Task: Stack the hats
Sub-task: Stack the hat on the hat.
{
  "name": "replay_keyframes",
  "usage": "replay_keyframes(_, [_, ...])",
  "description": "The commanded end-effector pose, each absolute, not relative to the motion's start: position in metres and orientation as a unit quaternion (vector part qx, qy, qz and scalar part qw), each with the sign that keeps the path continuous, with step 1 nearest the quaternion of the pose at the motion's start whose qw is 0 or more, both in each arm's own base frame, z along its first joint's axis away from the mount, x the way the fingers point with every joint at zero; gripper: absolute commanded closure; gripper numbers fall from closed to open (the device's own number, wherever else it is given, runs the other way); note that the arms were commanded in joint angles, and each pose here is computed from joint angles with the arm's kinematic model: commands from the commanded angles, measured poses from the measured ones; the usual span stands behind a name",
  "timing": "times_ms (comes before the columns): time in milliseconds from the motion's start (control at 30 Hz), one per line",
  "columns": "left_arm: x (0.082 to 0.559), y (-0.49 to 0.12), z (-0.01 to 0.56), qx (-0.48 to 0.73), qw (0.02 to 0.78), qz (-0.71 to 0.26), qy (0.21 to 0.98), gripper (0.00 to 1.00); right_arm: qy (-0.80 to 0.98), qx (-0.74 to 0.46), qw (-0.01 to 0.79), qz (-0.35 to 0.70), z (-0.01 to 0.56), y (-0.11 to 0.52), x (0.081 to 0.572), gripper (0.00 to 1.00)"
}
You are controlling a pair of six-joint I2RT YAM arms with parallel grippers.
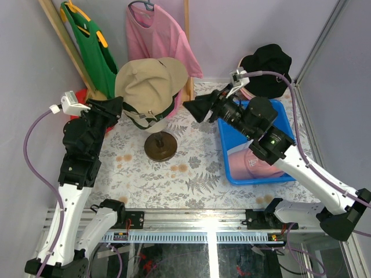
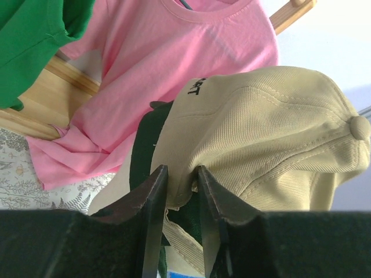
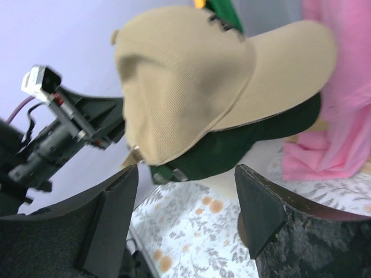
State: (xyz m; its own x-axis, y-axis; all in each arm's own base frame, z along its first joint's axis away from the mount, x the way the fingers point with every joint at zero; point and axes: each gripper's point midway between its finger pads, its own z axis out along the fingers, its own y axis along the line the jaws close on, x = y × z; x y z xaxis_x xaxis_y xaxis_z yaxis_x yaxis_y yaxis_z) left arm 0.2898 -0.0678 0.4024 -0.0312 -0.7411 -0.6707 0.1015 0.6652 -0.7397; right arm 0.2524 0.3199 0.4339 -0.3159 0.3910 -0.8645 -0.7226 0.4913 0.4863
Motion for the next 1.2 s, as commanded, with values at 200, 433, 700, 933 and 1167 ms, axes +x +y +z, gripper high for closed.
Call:
replay_keyframes(200, [0.322,-0.063,0.389,-0.244,0.644,-0.267,0.674,0.67,0.647,-0.022,0.596,0.475,0.455,0.278,0.331,0.25])
replay_keyframes(433, [0.342,-0.061,0.394,-0.225,0.655,-0.240,0.680,0.58,0.633,0.005,0.582,0.510,0.464,0.277,0.363,0.24])
replay_keyframes(700, [0.357,-0.064,0.395,-0.207,0.658,-0.232,0.686,0.42,0.624,0.025,0.559,0.546,0.466,0.278,0.387,0.23])
replay_keyframes(933, [0.370,-0.064,0.393,-0.200,0.651,-0.231,0.695,0.30,0.626,0.035,0.539,0.562,0.457,0.283,0.409,0.23])
replay_keyframes(1167, [0.380,-0.061,0.388,-0.201,0.643,-0.232,0.702,0.23,0.623,0.047,0.509,0.593,0.447,0.290,0.425,0.27])
